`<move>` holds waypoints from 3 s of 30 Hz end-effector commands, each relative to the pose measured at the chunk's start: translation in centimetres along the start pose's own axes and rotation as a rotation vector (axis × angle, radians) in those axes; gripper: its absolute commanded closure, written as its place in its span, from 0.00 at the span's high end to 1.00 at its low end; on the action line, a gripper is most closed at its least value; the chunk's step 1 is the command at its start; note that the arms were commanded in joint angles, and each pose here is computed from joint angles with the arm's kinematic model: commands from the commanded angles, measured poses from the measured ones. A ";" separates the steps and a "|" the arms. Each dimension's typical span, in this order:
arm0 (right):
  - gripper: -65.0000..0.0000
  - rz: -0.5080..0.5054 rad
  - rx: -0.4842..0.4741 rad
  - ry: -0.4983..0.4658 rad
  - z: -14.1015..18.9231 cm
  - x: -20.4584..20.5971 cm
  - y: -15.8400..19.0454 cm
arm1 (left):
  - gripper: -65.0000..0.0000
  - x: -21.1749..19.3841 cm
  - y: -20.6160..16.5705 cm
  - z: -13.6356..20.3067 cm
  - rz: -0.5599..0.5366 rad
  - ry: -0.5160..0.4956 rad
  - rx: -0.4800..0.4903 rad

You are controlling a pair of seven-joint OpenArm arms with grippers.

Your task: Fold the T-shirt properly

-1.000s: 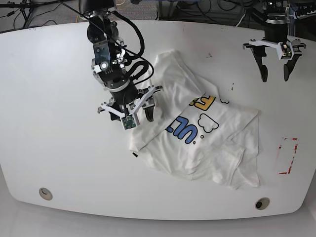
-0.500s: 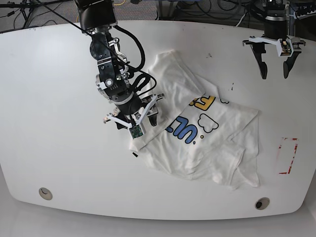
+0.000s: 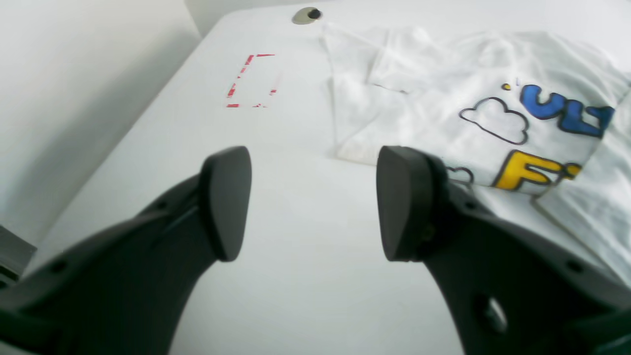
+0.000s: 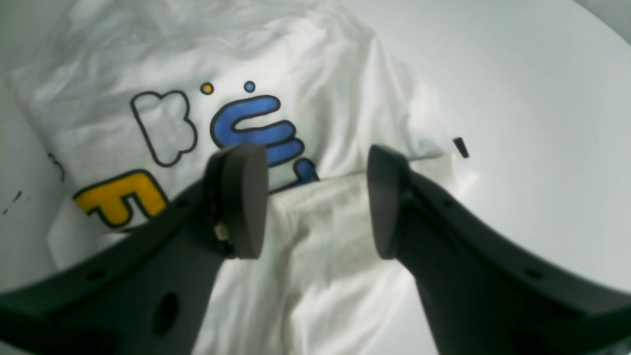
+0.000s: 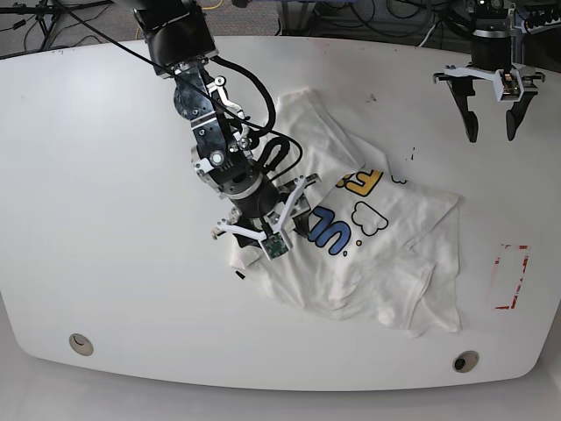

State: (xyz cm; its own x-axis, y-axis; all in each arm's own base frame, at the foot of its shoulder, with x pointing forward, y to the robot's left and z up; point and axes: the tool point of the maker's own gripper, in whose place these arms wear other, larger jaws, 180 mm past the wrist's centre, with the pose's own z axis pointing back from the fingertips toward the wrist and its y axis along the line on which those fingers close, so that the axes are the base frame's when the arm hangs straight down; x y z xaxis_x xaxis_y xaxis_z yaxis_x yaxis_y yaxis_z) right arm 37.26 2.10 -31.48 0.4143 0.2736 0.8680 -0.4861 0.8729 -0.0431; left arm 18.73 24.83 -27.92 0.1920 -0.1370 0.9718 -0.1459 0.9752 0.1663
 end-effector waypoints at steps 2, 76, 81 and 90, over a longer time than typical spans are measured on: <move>0.48 -0.004 0.011 -0.067 -1.1 2.9 0.2 | 0.57 1.2 0.5 0.0 -0.015 -0.045 0.008; 0.59 -0.057 -0.016 0.051 -11.7 -2.7 -6.3 | 0.57 1.1 2.9 -0.3 -0.047 -0.024 0.065; 0.58 -0.065 -0.018 0.018 -11.7 -3.1 -5.9 | 0.57 1.2 2.8 -0.4 -0.040 -0.028 0.061; 0.58 -0.003 -0.035 -0.110 -10.2 0.1 -5.4 | 0.57 1.0 2.7 -0.6 -0.039 -0.022 0.058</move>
State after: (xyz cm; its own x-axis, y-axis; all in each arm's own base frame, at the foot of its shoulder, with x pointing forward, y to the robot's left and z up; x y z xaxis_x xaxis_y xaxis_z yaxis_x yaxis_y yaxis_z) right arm 45.62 0.79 -40.65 0.4400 0.2649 0.8580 -0.4613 0.8865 -0.0371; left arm 18.97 27.44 -27.44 0.2063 -0.1669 0.9641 -0.1970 0.9581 0.2081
